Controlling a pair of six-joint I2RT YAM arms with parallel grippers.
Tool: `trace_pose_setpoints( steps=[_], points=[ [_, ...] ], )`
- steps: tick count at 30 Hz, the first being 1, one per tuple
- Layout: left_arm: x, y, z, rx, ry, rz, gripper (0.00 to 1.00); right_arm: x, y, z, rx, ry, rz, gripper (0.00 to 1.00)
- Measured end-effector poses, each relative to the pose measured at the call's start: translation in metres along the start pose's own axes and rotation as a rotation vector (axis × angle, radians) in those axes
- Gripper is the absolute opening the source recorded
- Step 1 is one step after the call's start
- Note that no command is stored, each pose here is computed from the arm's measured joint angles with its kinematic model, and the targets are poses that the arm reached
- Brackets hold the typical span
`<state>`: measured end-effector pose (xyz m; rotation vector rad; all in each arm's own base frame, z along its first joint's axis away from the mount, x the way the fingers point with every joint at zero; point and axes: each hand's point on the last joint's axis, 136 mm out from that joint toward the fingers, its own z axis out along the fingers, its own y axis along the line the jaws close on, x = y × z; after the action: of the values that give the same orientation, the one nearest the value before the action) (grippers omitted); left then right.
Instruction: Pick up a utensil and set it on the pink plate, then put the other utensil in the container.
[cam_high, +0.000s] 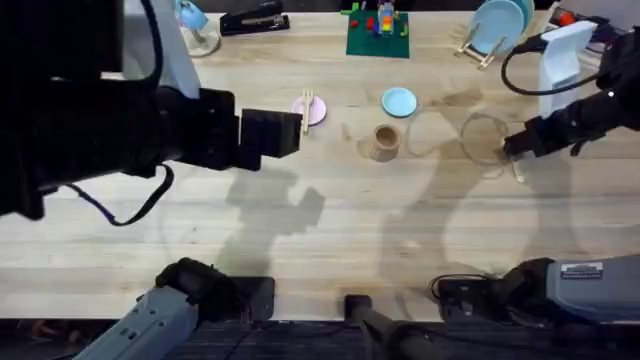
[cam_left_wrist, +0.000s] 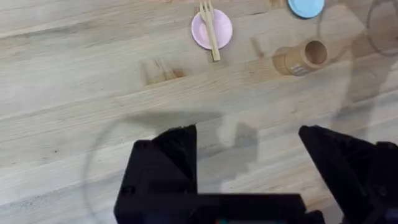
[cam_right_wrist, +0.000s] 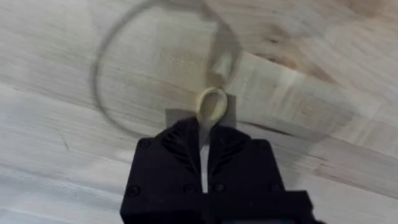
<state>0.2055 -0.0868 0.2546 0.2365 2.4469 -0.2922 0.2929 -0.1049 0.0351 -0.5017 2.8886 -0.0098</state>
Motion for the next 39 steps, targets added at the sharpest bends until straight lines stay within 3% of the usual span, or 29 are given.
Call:
trace_pose_setpoints(
  steps=[19, 24, 39],
  points=[
    [0.0, 0.0, 0.0, 0.0, 0.0, 0.0, 0.994, 0.0, 0.0, -0.002, 0.0, 0.0, 0.0, 0.028],
    [0.0, 0.0, 0.0, 0.0, 0.0, 0.0, 0.994, 0.009, 0.008, -0.008, -0.023, 0.039, 0.004, 0.029],
    [0.0, 0.0, 0.0, 0.0, 0.0, 0.0, 0.994, -0.012, 0.014, -0.072, 0.102, -0.125, -0.055, 0.029]
  ],
)
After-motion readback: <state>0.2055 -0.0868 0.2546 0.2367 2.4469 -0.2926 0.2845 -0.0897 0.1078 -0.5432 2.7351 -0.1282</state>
